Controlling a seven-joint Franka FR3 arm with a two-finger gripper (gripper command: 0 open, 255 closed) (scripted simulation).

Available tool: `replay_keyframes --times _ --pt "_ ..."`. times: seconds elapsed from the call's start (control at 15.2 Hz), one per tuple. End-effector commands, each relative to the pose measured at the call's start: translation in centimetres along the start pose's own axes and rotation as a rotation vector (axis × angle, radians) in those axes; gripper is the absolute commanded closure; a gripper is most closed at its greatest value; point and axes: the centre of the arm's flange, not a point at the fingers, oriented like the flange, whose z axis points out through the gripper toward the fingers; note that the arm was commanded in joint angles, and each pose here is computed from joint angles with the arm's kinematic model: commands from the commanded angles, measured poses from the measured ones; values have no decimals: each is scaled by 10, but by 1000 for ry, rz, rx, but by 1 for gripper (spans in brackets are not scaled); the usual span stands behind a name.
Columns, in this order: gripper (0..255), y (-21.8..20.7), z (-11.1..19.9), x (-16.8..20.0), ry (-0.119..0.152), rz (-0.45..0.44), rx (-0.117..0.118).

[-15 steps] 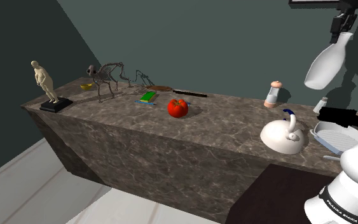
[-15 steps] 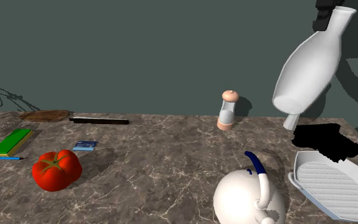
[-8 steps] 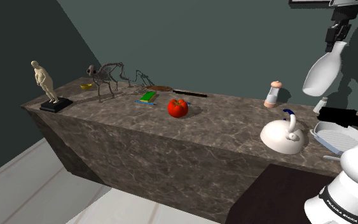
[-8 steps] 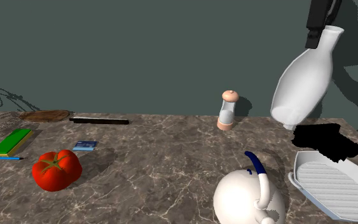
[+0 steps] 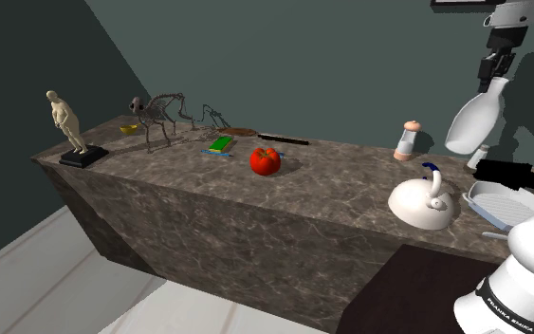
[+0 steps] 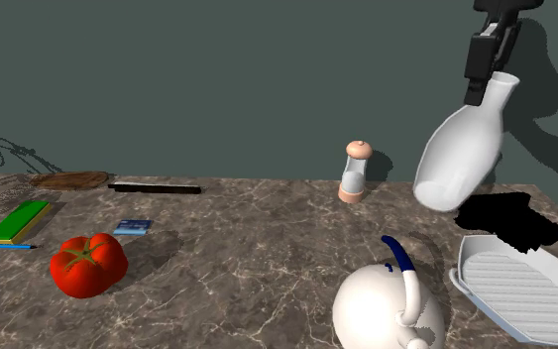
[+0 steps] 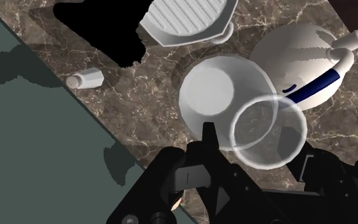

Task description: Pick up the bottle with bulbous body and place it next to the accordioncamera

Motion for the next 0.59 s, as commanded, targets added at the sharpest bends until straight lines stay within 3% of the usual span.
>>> replay_keyframes --times 0.0,0.53 --pt "255 0 9 1 1 0 -1" --pt "255 -1 51 6 1 0 -1"
